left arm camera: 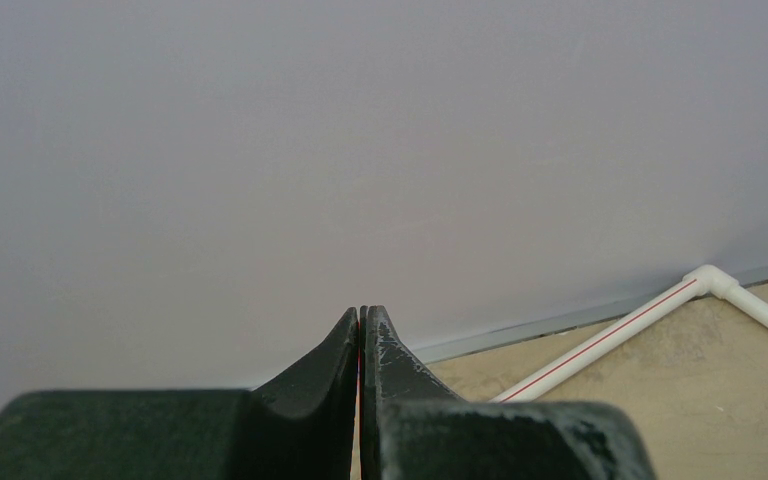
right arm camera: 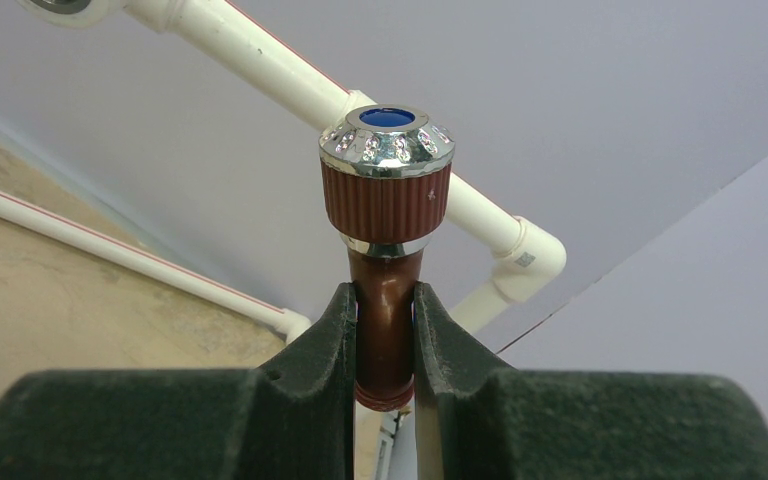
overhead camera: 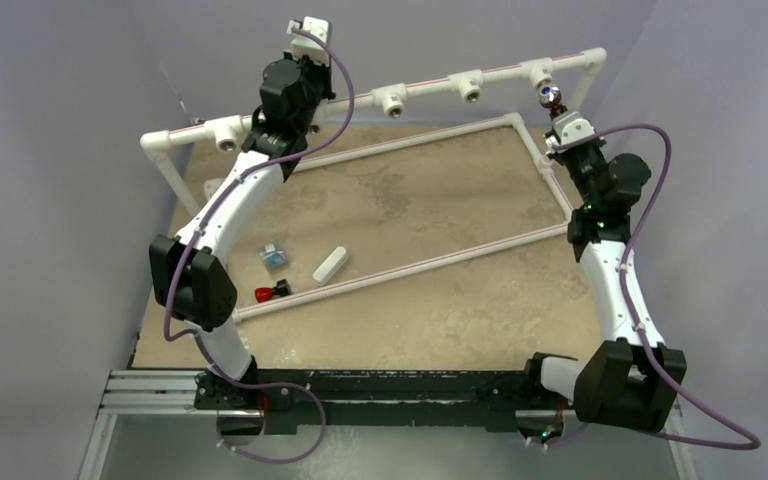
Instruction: Install the water faucets
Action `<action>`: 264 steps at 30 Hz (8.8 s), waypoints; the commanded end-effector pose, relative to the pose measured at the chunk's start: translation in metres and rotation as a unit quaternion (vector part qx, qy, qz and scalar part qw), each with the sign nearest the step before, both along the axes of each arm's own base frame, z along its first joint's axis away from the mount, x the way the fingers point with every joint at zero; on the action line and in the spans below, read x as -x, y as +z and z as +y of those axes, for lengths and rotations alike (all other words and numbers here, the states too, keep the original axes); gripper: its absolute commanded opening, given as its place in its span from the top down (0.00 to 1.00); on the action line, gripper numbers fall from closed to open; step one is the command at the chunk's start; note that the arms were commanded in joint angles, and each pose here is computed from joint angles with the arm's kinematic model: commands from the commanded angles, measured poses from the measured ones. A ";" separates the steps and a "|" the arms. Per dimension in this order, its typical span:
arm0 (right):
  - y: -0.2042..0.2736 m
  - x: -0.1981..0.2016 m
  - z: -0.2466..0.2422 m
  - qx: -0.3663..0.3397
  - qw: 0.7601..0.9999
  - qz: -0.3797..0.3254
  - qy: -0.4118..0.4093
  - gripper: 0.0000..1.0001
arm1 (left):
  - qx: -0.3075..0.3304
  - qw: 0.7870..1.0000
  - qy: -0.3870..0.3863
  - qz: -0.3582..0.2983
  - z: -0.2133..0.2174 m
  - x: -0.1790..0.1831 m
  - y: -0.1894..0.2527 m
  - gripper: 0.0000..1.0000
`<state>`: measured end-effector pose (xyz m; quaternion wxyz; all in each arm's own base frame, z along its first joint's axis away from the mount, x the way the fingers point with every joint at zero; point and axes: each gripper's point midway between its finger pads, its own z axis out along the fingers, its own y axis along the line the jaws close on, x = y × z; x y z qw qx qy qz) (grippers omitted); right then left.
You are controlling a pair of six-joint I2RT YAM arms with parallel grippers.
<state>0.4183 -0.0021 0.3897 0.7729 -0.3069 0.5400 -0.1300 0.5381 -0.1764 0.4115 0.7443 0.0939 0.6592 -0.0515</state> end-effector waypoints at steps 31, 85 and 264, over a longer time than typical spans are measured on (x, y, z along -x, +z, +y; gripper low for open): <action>0.008 -0.020 -0.018 -0.108 0.994 -0.004 -0.027 1.00 | -0.038 0.996 -0.018 0.083 -0.012 -0.006 -0.067 1.00; 0.006 -0.022 -0.017 -0.769 0.620 0.128 0.089 1.00 | -0.059 0.995 -0.023 0.076 -0.028 -0.001 -0.068 1.00; 0.052 -0.014 -0.006 -0.408 0.913 0.028 0.001 1.00 | -0.068 0.994 -0.027 0.077 -0.037 0.001 -0.068 1.00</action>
